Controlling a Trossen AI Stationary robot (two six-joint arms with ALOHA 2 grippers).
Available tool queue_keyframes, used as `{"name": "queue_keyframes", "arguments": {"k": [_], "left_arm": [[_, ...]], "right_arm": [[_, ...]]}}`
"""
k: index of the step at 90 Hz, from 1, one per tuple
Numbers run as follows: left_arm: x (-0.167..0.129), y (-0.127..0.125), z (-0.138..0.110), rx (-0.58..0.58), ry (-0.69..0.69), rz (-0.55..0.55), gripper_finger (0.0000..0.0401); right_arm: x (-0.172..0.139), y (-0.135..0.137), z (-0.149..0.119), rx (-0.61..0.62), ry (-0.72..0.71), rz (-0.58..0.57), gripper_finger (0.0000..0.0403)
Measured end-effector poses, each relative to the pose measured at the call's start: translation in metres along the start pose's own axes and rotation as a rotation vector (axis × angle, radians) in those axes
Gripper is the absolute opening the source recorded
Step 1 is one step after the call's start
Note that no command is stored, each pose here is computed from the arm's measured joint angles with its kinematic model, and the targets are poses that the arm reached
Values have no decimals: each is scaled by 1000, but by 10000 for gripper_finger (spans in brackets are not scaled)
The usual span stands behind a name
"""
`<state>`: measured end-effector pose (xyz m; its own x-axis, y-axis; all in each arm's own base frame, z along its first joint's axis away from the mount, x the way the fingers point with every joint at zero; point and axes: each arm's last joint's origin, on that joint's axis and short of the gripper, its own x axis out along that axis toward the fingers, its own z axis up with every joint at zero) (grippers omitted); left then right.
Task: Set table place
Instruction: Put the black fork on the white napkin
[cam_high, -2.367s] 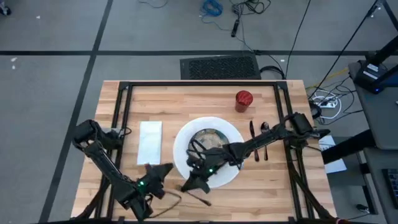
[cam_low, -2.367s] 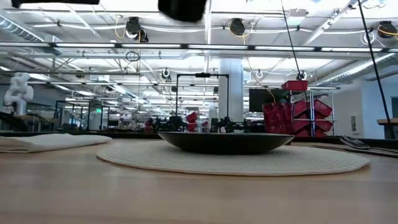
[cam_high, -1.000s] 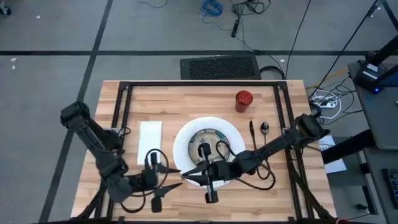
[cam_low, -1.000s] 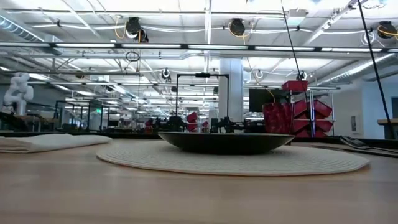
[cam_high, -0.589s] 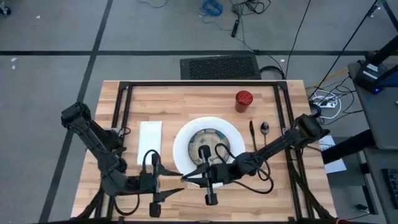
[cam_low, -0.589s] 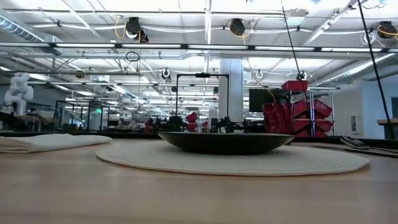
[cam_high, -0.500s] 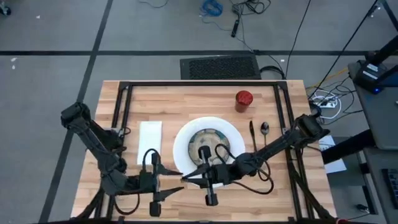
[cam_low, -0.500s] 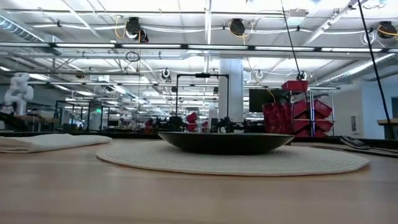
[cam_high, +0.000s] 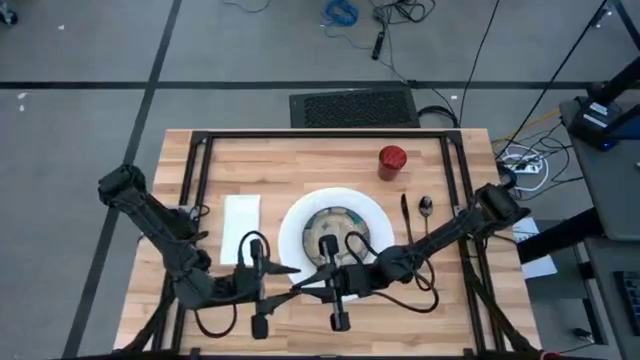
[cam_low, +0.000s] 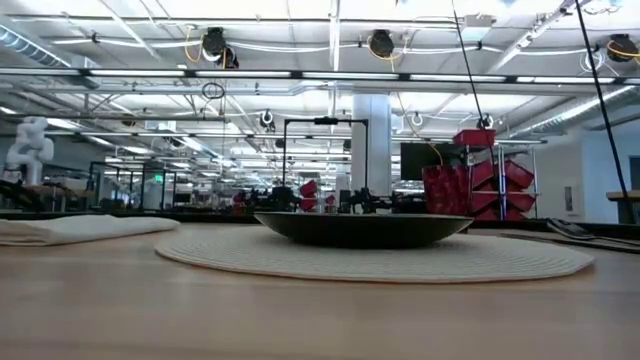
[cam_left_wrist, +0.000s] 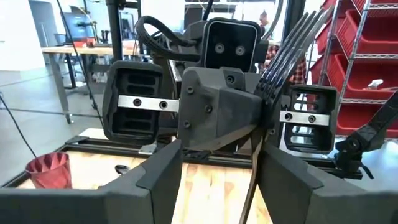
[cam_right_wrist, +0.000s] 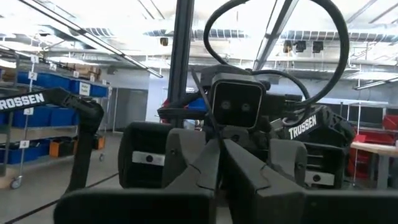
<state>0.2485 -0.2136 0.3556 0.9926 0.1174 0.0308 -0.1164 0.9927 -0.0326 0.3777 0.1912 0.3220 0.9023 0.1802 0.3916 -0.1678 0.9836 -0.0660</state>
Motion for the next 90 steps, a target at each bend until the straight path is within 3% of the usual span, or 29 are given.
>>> {"name": "queue_keyframes", "arguments": {"k": [39, 77, 90], "left_arm": [[-5, -4, -1, -59, 4, 13, 9], [-10, -3, -3, -141, 26, 70, 0], [-16, 5, -6, -230, 97, 69, 0]], "right_arm": [[0, -2, -4, -17, 58, -68, 0], [1, -5, -9, 17, 103, -77, 1], [0, -5, -13, 16, 131, -84, 26]]}}
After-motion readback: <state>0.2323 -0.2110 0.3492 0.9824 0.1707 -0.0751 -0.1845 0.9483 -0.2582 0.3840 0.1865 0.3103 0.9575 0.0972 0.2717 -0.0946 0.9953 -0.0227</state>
